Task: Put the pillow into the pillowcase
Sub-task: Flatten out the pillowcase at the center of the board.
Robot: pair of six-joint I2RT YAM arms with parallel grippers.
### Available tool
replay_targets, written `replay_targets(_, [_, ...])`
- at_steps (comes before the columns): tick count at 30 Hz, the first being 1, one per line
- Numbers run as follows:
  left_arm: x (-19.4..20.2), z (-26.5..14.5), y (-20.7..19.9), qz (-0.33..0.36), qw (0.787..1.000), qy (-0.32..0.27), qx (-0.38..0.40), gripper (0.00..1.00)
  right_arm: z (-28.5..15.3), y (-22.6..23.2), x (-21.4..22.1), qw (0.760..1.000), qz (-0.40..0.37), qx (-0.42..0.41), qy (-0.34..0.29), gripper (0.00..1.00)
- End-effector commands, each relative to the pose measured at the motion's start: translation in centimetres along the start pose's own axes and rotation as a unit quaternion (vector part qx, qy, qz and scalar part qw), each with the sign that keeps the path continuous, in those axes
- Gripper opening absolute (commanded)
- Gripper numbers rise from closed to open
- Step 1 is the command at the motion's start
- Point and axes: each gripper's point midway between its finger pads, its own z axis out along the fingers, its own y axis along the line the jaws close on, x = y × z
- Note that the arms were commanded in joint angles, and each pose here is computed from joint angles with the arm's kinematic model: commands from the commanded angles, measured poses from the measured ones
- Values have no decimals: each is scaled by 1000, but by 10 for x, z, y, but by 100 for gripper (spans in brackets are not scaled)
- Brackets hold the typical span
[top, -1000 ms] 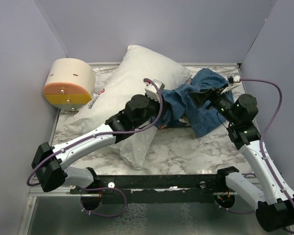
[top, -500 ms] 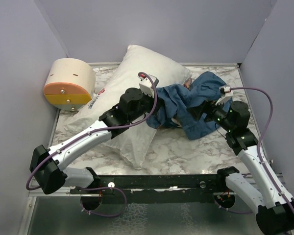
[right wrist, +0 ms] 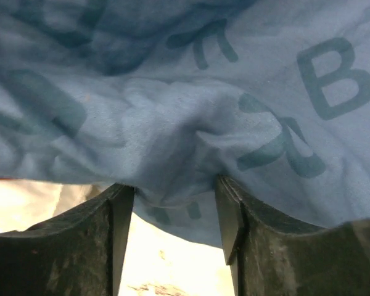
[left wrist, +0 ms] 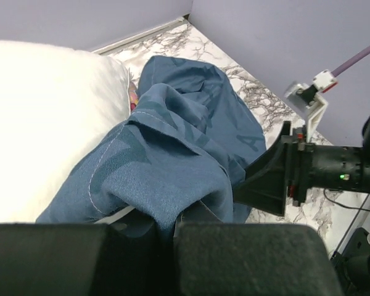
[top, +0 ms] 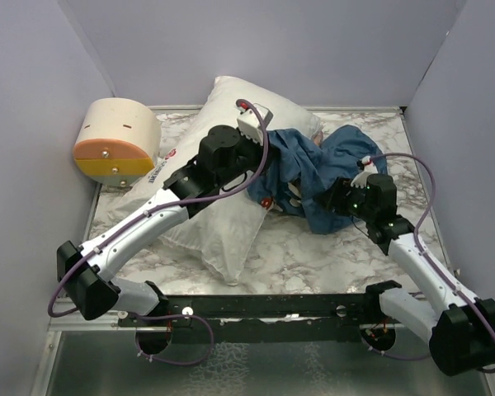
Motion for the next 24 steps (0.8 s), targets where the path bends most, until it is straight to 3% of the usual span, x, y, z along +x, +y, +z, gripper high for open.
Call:
replay_targets(1, [-36, 1, -9, 28, 999, -28, 23, 0, 17, 2, -22, 999, -7, -4, -32, 38])
replay_targets(3, [-48, 2, -10, 40, 998, -33, 22, 0, 15, 10, -43, 998, -15, -7, -55, 9])
replay_targets(4, [-56, 3, -10, 46, 998, -38, 20, 0, 10, 15, -57, 997, -21, -5, -74, 2])
replay_targets(8, [-96, 11, -17, 61, 995, -67, 30, 0, -43, 41, -134, 977, -48, 12, -209, 1])
replay_targets(14, [-153, 43, -78, 41, 980, -105, 162, 0, -157, 79, -236, 916, -44, 43, -396, 1])
replay_targets(19, [-173, 76, -158, 28, 951, -133, 279, 0, -243, 99, -287, 856, -44, 71, -511, 1])
replay_targets(24, [-197, 69, -221, 3, 908, -218, 357, 0, -298, 103, -321, 804, -60, 122, -579, 1])
